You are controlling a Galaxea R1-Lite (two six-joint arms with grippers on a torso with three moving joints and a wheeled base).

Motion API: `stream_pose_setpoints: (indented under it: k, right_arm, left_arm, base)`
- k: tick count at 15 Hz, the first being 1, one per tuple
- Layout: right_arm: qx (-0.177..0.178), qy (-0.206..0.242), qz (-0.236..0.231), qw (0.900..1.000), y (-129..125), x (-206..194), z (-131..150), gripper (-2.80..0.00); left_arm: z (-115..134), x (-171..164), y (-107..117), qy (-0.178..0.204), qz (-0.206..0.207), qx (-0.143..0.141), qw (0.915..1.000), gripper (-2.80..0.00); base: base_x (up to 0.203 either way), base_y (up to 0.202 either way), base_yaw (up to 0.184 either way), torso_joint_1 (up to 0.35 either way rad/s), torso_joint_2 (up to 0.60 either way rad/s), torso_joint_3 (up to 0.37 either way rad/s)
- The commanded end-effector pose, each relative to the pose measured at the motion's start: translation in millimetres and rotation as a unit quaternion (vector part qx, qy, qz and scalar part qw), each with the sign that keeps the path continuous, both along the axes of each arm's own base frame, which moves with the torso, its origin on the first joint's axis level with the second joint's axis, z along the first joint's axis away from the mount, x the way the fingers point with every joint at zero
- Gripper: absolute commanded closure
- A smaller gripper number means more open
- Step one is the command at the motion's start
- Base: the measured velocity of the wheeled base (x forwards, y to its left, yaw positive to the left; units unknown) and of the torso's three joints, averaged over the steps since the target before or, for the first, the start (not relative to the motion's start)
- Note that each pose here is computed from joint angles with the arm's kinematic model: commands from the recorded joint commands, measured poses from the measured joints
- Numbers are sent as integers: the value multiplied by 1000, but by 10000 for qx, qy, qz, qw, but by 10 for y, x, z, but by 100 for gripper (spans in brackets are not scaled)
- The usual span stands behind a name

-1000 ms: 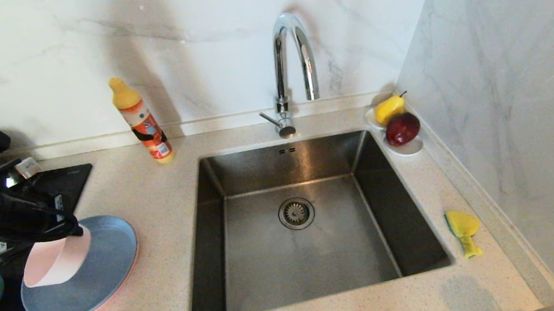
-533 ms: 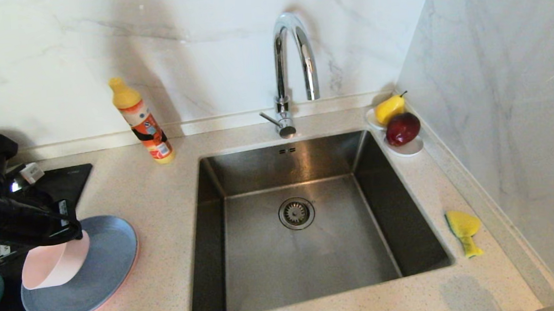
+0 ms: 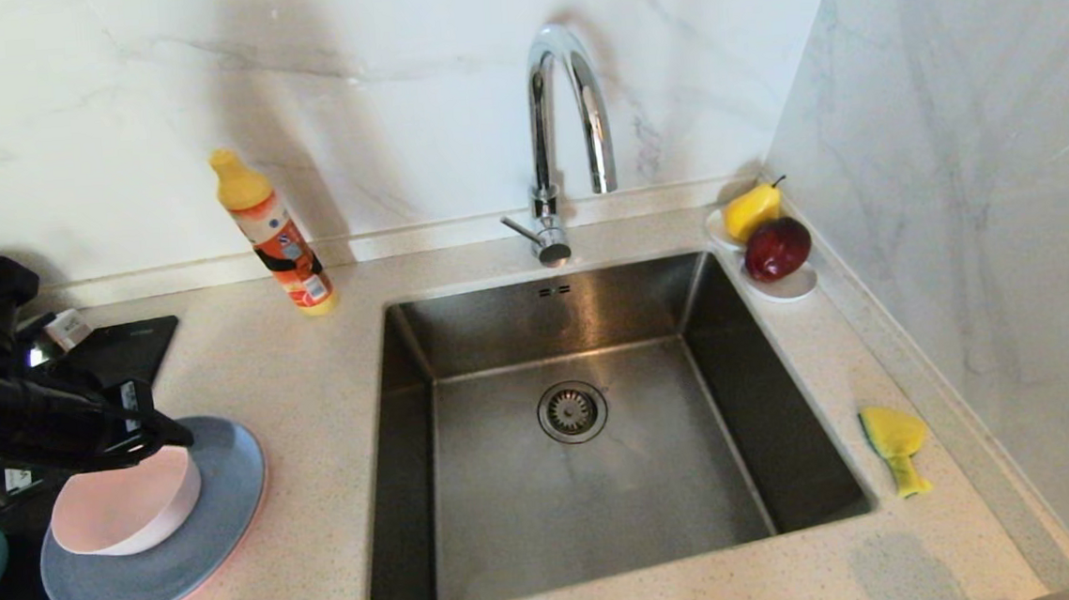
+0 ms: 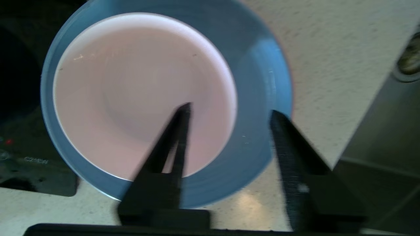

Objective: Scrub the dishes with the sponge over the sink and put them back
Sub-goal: Place the bowl on the plate

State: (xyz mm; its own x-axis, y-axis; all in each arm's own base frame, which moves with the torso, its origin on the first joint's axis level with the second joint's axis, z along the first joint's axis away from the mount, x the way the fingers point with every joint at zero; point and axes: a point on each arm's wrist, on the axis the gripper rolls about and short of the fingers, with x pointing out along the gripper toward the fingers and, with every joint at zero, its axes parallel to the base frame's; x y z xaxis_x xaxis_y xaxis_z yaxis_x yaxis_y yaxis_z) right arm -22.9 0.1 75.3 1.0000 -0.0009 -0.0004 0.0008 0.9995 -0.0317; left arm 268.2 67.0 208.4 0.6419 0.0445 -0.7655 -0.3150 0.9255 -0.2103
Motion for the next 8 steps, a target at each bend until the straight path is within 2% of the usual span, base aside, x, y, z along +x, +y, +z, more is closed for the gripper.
stream_pose_setpoints:
  k: [1,3,4,6,8]
  right_arm:
    - [-3,6,4,10000,0,1,0,0]
    - [-3,6,4,10000,0,1,0,0]
    - [-3,6,4,10000,0,1,0,0]
    - [-3,6,9,10000,0,1,0,0]
    - [-3,6,4,10000,0,1,0,0]
  left_arm:
    - [177,-44,-13,-392,79,-15,9992,-280]
    - [431,-62,6,-871,283,-24,9958,-280]
    - [509,-80,79,-942,456,5,9945,0]
    - [621,-152,240,-825,821,42,9932,0]
    - [629,-228,432,-674,1224,47,9902,0]
  base:
    - [0,0,0,0,0,0]
    - [0,0,0,0,0,0]
    - [0,0,0,0,0,0]
    - [0,0,0,0,0,0]
    - [0,0,0,0,0,0]
